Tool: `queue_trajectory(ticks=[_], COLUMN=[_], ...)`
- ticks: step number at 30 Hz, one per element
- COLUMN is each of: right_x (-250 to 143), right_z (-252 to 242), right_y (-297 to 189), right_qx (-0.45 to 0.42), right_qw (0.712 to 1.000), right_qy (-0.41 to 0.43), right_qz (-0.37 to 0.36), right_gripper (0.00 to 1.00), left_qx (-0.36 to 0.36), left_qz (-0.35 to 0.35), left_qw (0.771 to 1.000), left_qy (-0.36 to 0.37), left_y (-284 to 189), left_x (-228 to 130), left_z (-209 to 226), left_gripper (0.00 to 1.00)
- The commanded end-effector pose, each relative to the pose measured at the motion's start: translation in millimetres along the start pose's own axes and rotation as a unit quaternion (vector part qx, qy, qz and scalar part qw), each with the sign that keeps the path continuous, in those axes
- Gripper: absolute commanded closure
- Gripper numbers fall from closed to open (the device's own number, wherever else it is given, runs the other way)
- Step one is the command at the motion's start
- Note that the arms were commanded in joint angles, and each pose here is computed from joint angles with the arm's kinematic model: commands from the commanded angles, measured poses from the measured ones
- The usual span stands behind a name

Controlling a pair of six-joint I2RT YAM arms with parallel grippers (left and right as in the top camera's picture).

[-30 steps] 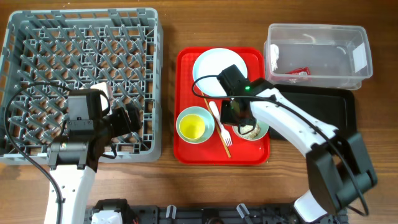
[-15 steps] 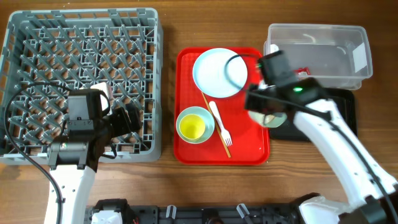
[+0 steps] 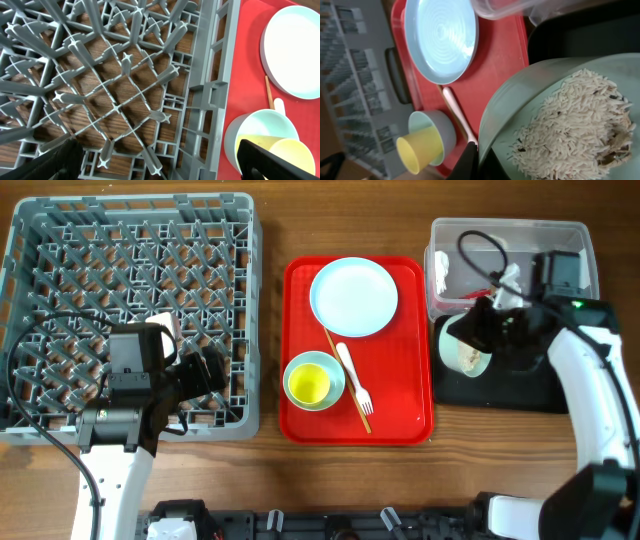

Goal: Sort waste into correct bins and load items into the dishwasher rack
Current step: 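Tip the rice bowl over the black tray to dump the rice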

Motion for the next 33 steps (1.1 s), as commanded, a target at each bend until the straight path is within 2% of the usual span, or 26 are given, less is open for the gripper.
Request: queue_trajectory(ticks=[1, 5, 12, 23, 28, 33], right_x=[-1, 9, 27, 40, 48, 55], right_z=[-4, -12, -17, -17, -20, -20], right_y=[1, 1, -12, -34, -41, -56], right_qx=[0.11, 0.168, 0.291, 0.38, 0.391, 0.429], right_qw=[0.993, 0.982, 0.947, 0.903, 0.887, 0.86], right_qy=[-0.001, 0.043, 0.106, 0.174, 0.221, 0.246], right_qz=[0.052, 0.07, 0.088, 0.103, 0.113, 0.127], right_gripper=[0.96, 0.96, 0.96, 0.96, 0.96, 0.96], left_qx=[-0.007, -0.007, -0.007, -0.007, -0.007, -0.007], left_qz=[-0.006, -0.006, -0.006, -0.006, -0.006, -0.006], left_qw=[1.0, 1.0, 1.0, 1.0, 1.0, 1.0], left_qy=[-0.003, -0.003, -0.003, -0.003, -0.003, -0.003], left_y=[-3, -3, -3, -3, -3, -3], left_x=[5, 5, 5, 5, 5, 5], left_z=[-1, -1, -1, -1, -1, -1], left_gripper=[0.0, 0.0, 0.0, 0.0, 0.0, 0.0])
Point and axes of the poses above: each gripper's point midway between its finger pads, its own y axis out along the fingers, its own z axis along the line the jaws close on, x = y × z, the point moved 4 cm from there along -y, back along the fingers, and after that the axes turned 13 degrees about y, right-handed, at the moved point
